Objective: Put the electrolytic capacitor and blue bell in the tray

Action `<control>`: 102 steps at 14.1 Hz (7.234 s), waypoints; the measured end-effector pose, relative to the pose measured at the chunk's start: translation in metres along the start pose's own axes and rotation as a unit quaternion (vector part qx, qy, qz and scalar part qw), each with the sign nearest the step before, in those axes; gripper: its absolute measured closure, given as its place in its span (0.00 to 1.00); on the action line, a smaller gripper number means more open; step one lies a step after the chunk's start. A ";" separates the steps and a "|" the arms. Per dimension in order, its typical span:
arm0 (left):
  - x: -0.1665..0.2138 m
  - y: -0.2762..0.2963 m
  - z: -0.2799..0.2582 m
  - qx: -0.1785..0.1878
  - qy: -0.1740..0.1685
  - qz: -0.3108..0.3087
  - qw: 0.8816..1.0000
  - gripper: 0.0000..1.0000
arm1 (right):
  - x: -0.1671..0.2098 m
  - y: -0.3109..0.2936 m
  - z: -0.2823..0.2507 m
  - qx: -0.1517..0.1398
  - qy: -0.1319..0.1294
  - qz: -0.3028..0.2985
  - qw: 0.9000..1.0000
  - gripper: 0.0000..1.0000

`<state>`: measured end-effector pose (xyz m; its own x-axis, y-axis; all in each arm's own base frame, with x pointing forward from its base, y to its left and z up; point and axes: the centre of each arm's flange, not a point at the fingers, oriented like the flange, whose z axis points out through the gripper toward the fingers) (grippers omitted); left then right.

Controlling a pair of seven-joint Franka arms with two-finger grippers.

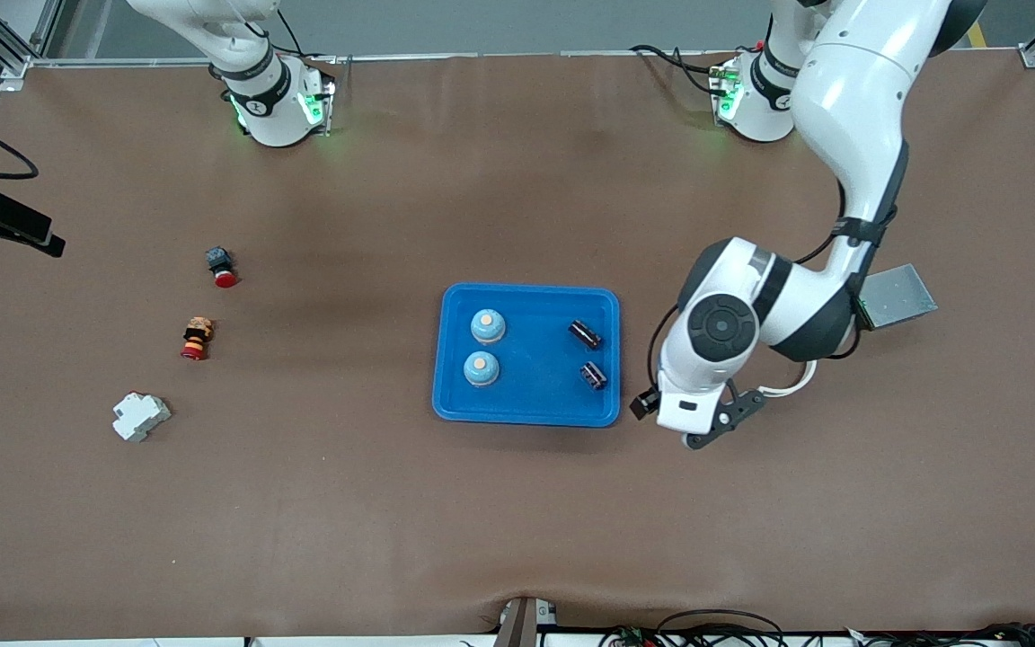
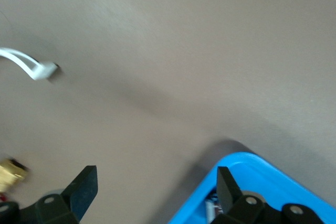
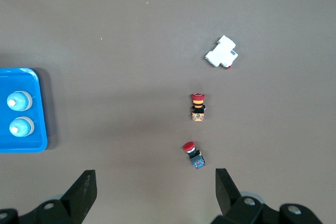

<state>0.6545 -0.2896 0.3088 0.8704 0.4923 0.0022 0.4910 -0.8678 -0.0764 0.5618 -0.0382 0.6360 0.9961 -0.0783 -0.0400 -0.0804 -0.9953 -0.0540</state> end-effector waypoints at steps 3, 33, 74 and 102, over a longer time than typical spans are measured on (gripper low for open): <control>0.039 -0.044 -0.022 0.005 -0.023 0.033 0.999 0.00 | -0.002 0.000 -0.002 0.000 0.002 0.001 1.000 0.00; 0.121 -0.279 -0.263 -0.038 0.057 0.286 0.956 0.00 | -0.007 -0.009 -0.001 -0.030 0.020 -0.010 0.999 0.00; 0.066 -0.262 -0.249 -0.070 0.071 0.250 0.963 0.00 | -0.007 0.003 0.000 -0.021 0.039 0.013 0.999 0.00; 0.055 -0.282 -0.290 -0.044 -0.007 0.249 0.968 0.00 | -0.007 0.000 0.001 -0.019 0.039 0.011 0.999 0.00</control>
<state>0.5745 -0.0374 0.6198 0.9996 0.0126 -0.0267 0.0132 -0.9997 0.0210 0.5543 -0.0380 0.6356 0.9940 -0.1027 0.0374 -0.1022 -0.9946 -0.0162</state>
